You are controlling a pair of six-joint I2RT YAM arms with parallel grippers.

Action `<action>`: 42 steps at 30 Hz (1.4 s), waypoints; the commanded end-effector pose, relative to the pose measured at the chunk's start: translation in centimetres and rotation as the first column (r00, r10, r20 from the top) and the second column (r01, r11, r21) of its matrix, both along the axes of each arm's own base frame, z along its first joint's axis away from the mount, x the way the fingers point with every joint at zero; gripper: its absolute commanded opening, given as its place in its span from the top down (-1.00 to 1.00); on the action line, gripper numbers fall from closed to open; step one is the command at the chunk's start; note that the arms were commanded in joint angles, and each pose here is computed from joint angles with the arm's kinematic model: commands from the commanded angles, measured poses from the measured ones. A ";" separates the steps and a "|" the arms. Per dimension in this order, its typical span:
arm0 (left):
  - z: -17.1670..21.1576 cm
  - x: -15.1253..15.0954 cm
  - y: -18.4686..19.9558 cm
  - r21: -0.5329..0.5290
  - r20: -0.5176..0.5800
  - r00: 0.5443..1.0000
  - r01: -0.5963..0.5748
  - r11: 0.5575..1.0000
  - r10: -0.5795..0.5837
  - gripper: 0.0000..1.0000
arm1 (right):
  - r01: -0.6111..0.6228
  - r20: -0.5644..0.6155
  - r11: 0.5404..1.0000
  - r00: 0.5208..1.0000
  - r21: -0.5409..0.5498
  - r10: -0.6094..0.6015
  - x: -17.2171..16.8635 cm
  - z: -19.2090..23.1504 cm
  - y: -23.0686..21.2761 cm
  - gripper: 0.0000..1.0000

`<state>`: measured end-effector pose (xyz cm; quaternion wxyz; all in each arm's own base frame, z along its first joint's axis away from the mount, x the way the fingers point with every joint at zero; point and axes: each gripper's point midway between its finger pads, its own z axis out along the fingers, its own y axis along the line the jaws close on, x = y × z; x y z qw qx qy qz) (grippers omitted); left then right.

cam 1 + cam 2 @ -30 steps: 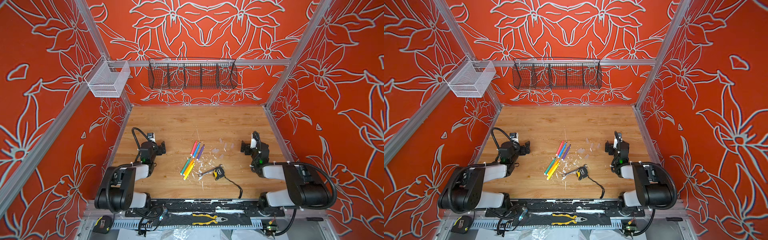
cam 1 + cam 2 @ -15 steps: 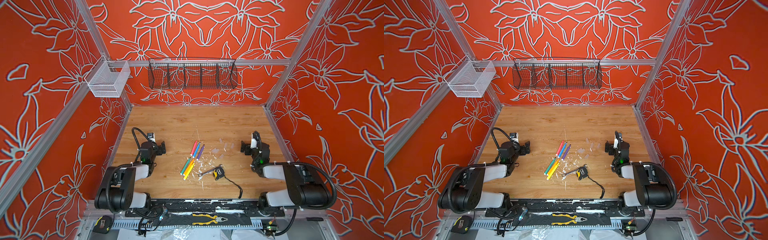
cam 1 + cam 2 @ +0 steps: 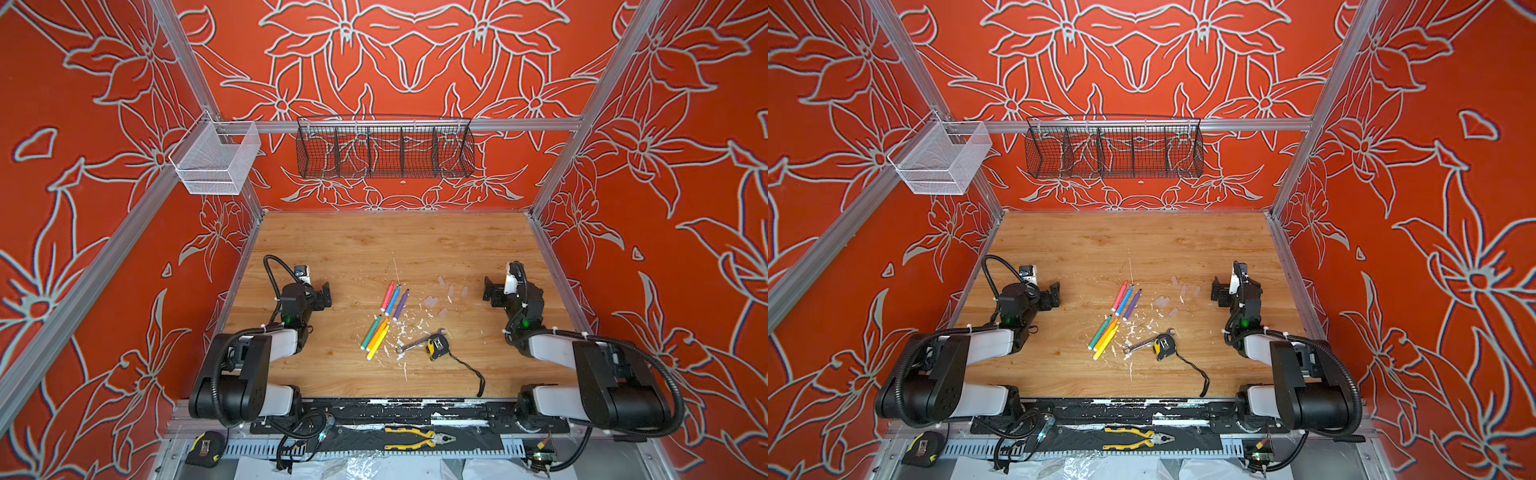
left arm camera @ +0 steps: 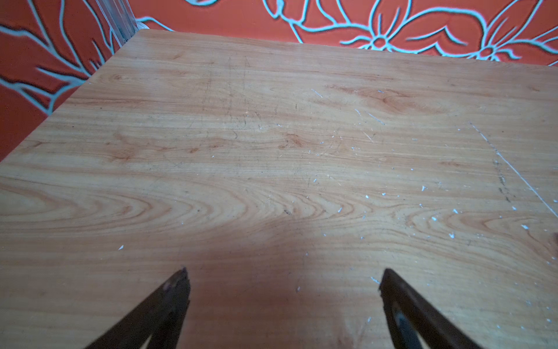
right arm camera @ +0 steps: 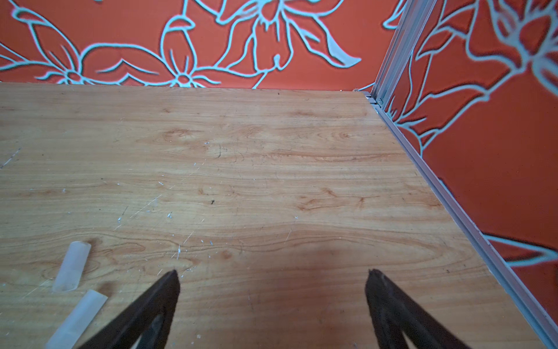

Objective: Insert the pens into the pen caps

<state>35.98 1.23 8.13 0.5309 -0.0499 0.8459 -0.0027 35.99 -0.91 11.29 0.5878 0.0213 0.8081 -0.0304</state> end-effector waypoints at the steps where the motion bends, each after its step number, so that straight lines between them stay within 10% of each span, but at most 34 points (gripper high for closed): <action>1: 3.2 -0.3 1.3 -0.003 0.029 0.997 -0.077 0.997 0.078 -0.94 | 0.113 0.018 0.993 0.993 0.025 -0.114 -1.1 2.1 -1.9 -0.95; 5: 7.5 -1.2 2.7 -0.117 0.010 0.974 -0.225 0.967 0.227 -0.94 | 0.280 -0.052 0.949 0.960 0.144 -0.275 -4.0 5.1 -3.8 -0.95; 11: 10.3 -1.9 -6.0 -0.497 -0.047 0.988 0.104 0.861 -0.147 -0.94 | -0.123 0.029 0.891 0.992 0.437 0.123 -5.7 11.2 4.2 -0.95; 16: 7.6 -2.8 -6.1 -0.587 -0.199 0.974 -0.027 0.809 -0.112 -0.94 | 0.063 0.010 0.753 0.996 0.655 -0.092 -9.0 9.4 2.0 -0.96; 20: 7.4 -3.0 -6.2 -0.651 -0.194 0.972 -0.024 0.758 -0.136 -0.94 | -0.067 0.099 0.770 0.995 0.634 0.004 -10.1 10.3 3.4 -0.95; 25: 8.9 -3.1 -5.5 -0.652 -0.178 0.981 -0.055 0.757 -0.082 -0.94 | 0.070 -0.146 0.782 0.989 0.620 0.027 -9.7 7.8 3.7 -0.92; 29: 8.5 -5.1 -3.5 -0.693 -0.404 0.907 -0.388 0.608 0.118 -0.94 | 0.283 -0.387 0.753 0.921 0.594 -0.041 -9.6 4.3 2.9 -0.88; 35: 12.2 -6.9 -2.7 -0.633 -0.222 0.967 -0.237 0.737 0.120 -0.94 | 0.517 -0.582 0.675 0.798 0.527 -0.157 -10.7 1.7 1.4 -0.95; 38: 13.3 -7.5 -4.8 -0.656 -0.150 0.989 -0.085 0.750 -0.019 -0.94 | 0.716 -0.649 0.541 0.671 0.441 -0.360 -13.5 0.2 -1.5 -0.95; 40: 13.2 -8.0 -4.6 -0.648 -0.186 0.983 -0.119 0.752 -0.004 -0.94 | 0.699 -0.598 0.521 0.704 0.489 -0.383 -13.4 0.2 -1.9 -0.95; 42: 12.9 -8.2 -4.9 -0.636 -0.223 0.974 -0.126 0.761 -0.025 -0.94 | 0.532 -0.484 0.600 0.836 0.598 -0.258 -11.6 1.8 0.0 -0.95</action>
